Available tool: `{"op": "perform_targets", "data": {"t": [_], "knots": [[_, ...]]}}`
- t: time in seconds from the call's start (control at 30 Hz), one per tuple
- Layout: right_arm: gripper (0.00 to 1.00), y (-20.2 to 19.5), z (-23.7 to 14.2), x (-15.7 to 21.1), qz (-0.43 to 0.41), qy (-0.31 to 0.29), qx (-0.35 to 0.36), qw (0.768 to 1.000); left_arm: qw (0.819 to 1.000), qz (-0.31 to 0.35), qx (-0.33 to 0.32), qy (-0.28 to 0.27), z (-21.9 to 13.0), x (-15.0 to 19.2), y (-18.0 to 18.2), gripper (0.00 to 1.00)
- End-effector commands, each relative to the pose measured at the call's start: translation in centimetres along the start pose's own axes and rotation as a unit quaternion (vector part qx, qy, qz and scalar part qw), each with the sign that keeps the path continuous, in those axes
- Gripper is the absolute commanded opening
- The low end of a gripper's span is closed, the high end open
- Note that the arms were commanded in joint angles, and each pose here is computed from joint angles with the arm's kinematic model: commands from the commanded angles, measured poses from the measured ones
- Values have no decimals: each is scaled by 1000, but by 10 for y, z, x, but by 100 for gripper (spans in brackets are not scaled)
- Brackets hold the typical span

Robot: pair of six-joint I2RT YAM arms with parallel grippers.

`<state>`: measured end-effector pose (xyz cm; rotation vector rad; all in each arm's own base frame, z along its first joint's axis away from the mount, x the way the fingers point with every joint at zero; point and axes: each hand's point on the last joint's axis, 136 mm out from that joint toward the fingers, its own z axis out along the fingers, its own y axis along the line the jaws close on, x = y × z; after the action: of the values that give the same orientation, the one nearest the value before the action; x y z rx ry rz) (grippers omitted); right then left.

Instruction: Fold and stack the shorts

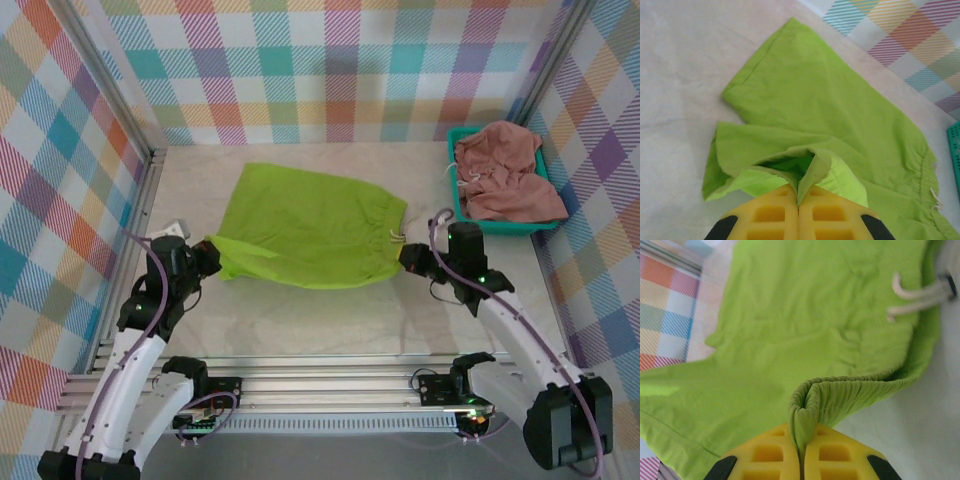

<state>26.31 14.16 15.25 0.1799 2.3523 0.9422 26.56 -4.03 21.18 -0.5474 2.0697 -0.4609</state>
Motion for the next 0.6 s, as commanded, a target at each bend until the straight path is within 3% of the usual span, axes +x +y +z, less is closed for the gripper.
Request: {"op": "perform_targets", "data": {"t": [0.0, 0.13, 0.23, 0.3, 0.33, 0.4, 0.43, 0.47, 0.57], "knots": [[10, -24, -7, 45, 62, 54, 39, 996, 999, -32, -33, 9, -2, 18, 22, 6], [21, -36, -17, 79, 84, 95, 58, 990, 998, -49, -41, 11, -6, 33, 36, 7], [40, -41, -26, 96, 97, 113, 68, 986, 997, -57, -42, 10, -13, 40, 42, 8], [52, -41, -33, 98, 102, 106, 76, 986, 997, -64, -43, 6, -18, 41, 45, 15], [59, -39, -37, 95, 99, 96, 73, 988, 997, -66, -42, 3, -21, 40, 45, 23], [70, -31, -46, 84, 85, 68, 67, 992, 997, -66, -46, -16, -30, 31, 45, 59], [75, -27, -50, 76, 74, 52, 65, 994, 996, -65, -46, -29, -37, 23, 43, 72], [79, -21, -54, 66, 56, 35, 61, 996, 997, -60, -41, -41, -45, 14, 38, 83], [84, -12, -52, 38, 15, 12, 71, 997, 997, -31, -17, -71, -70, -16, 16, 100]]}}
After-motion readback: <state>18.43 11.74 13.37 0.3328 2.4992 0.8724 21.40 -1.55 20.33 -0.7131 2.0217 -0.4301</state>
